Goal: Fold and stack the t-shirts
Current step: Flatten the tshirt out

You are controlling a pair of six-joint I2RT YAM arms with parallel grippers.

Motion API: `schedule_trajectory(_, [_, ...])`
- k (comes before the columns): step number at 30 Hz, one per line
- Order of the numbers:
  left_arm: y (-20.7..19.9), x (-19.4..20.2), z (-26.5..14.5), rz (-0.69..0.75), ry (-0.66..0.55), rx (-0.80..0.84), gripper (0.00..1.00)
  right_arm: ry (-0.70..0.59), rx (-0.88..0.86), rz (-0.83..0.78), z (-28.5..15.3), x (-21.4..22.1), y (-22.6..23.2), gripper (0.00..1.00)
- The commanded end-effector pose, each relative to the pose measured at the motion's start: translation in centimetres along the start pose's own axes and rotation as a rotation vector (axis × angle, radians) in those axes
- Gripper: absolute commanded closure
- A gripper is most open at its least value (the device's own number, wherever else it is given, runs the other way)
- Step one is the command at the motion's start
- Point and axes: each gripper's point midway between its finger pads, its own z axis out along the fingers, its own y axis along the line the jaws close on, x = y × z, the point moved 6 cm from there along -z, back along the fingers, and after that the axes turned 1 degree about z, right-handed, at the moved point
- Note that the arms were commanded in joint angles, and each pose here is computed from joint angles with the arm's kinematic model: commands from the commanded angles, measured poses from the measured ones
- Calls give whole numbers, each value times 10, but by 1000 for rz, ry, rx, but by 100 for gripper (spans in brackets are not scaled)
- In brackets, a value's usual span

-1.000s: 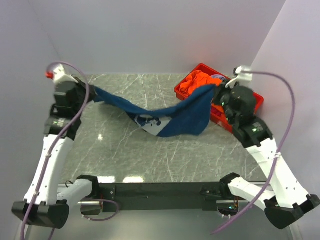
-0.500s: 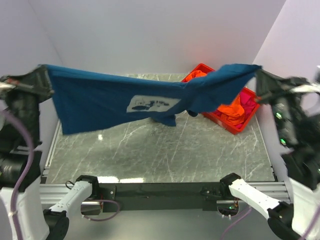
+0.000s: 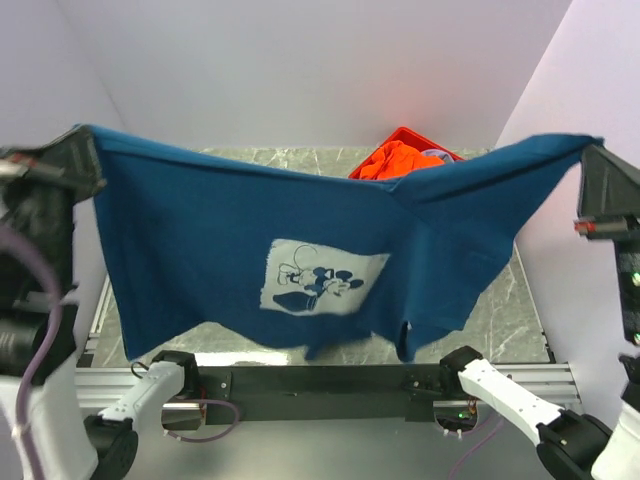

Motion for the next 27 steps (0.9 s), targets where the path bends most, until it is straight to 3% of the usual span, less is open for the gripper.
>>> schedule_trajectory(1, [13,47,48,87,134,-70,99,59,40,-70,43,29,1,100])
schedule_trajectory(6, [25,92,92,145,250,-124,99,162,111,-122,91,89,-5,100])
schedule_trajectory(13, [30,101,119,180,284,-131,99,236,113,-185,153,137,0,100])
schedule_trajectory(20, [16,78,101,149,232,-58,99,175,47,-143,154,110,14,100])
schedule_trajectory(27, [0,51,62,120,192,56,99,142,-25,-99,116,85,18,100])
